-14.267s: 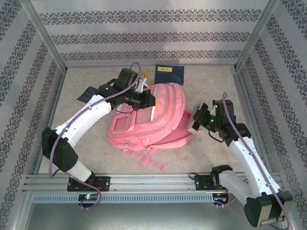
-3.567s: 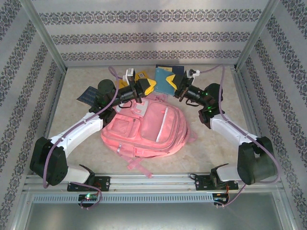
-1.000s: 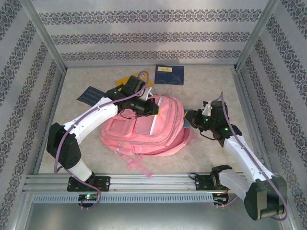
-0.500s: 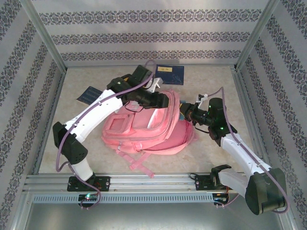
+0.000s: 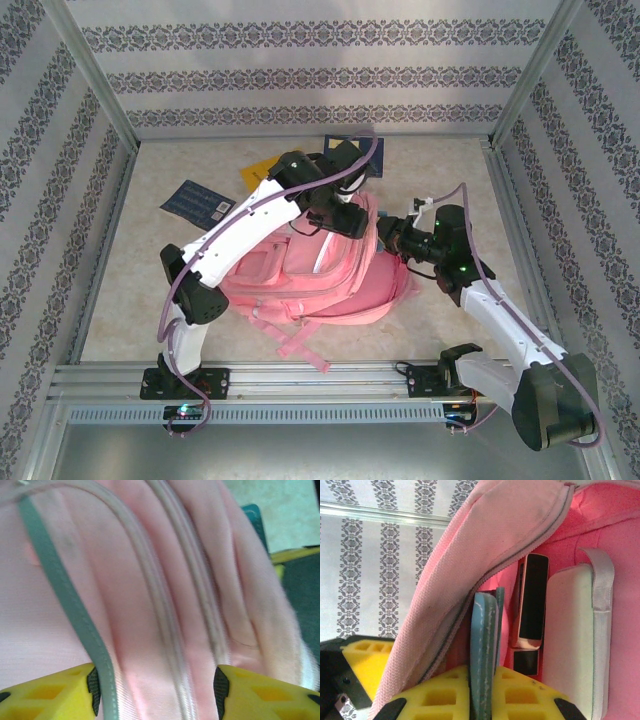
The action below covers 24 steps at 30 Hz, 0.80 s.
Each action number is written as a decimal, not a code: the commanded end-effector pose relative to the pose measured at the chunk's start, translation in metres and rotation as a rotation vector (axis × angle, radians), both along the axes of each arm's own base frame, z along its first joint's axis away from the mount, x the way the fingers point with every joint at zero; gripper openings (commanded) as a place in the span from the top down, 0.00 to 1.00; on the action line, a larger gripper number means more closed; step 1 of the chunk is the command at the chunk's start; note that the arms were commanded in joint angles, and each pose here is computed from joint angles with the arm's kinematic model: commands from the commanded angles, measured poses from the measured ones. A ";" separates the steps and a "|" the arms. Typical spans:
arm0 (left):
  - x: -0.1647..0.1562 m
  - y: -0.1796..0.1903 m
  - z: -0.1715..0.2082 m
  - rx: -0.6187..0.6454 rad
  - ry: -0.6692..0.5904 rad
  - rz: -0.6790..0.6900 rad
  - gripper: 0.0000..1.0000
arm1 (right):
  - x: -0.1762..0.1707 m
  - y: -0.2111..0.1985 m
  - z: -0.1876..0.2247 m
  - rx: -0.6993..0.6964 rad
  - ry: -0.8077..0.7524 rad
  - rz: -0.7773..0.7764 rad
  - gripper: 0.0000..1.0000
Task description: Pack books, pencil case, and school supplies into a backpack
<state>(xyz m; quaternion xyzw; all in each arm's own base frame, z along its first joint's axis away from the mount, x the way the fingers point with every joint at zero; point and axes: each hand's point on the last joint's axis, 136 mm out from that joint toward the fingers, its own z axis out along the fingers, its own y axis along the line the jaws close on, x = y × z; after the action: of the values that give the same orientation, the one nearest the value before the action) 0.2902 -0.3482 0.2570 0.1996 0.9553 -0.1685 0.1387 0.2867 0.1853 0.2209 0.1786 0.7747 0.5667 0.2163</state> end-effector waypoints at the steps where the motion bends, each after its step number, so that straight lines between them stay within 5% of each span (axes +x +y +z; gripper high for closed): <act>1: 0.008 0.034 0.025 0.068 -0.111 0.028 0.37 | -0.008 0.007 0.018 -0.001 -0.076 0.047 1.00; 6: 0.011 0.043 0.038 0.068 -0.153 0.034 0.37 | -0.009 0.010 0.008 -0.020 -0.057 0.026 1.00; 12: -0.012 0.007 0.045 -0.068 -0.078 -0.040 0.37 | -0.003 0.011 0.000 -0.046 -0.033 -0.028 1.00; 24: -0.023 -0.028 0.009 -0.058 0.005 -0.100 0.33 | 0.009 0.023 0.004 -0.046 -0.034 -0.029 1.00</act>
<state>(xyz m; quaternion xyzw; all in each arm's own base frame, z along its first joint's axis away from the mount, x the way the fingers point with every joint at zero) 0.2665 -0.3654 0.2743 0.2403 0.9399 -0.1985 0.1398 0.2877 0.1994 0.1943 0.1966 0.8010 0.5237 0.2131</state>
